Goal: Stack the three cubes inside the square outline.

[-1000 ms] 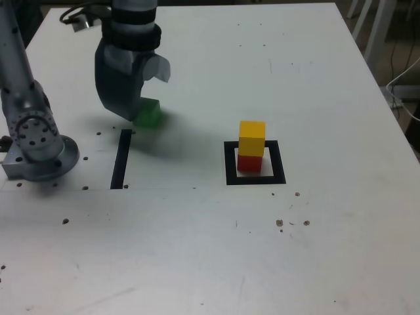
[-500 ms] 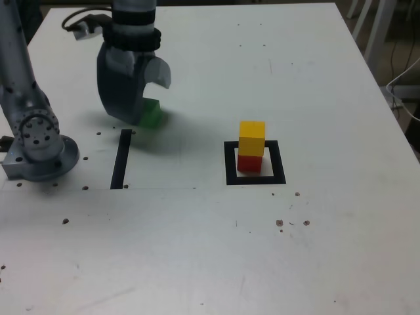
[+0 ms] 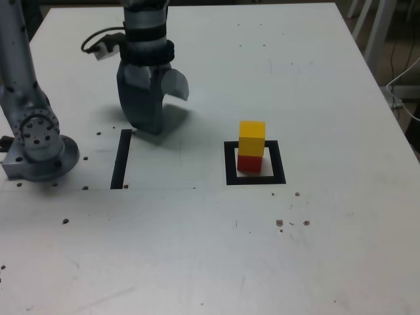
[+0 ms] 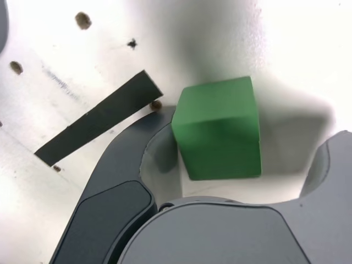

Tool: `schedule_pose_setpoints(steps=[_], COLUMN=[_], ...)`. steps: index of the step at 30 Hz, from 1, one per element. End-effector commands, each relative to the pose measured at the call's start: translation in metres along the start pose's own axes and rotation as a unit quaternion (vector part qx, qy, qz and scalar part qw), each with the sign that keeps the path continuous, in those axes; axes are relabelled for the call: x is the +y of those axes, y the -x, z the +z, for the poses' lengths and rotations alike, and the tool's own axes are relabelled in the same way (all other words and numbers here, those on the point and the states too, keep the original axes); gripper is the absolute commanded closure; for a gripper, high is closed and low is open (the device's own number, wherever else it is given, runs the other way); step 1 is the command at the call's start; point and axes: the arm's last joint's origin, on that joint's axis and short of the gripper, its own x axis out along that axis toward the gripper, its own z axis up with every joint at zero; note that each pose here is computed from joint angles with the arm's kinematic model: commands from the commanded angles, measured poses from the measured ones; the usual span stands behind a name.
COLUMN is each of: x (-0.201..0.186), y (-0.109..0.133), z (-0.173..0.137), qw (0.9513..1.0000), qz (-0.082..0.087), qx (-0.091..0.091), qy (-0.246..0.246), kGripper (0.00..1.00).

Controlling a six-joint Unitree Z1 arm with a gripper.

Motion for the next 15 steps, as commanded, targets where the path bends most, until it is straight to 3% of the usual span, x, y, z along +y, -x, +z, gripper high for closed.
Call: schedule_pose_setpoints(steps=[1, 15], x=[0.0006, 0.0054], y=[0.0014, 0.0054], z=[-0.0001, -0.0044], qw=[1.0, 0.9993], qz=[0.003, 0.036], qx=[0.0, 0.009], qy=[0.0, 0.002], kGripper=[0.18, 0.39])
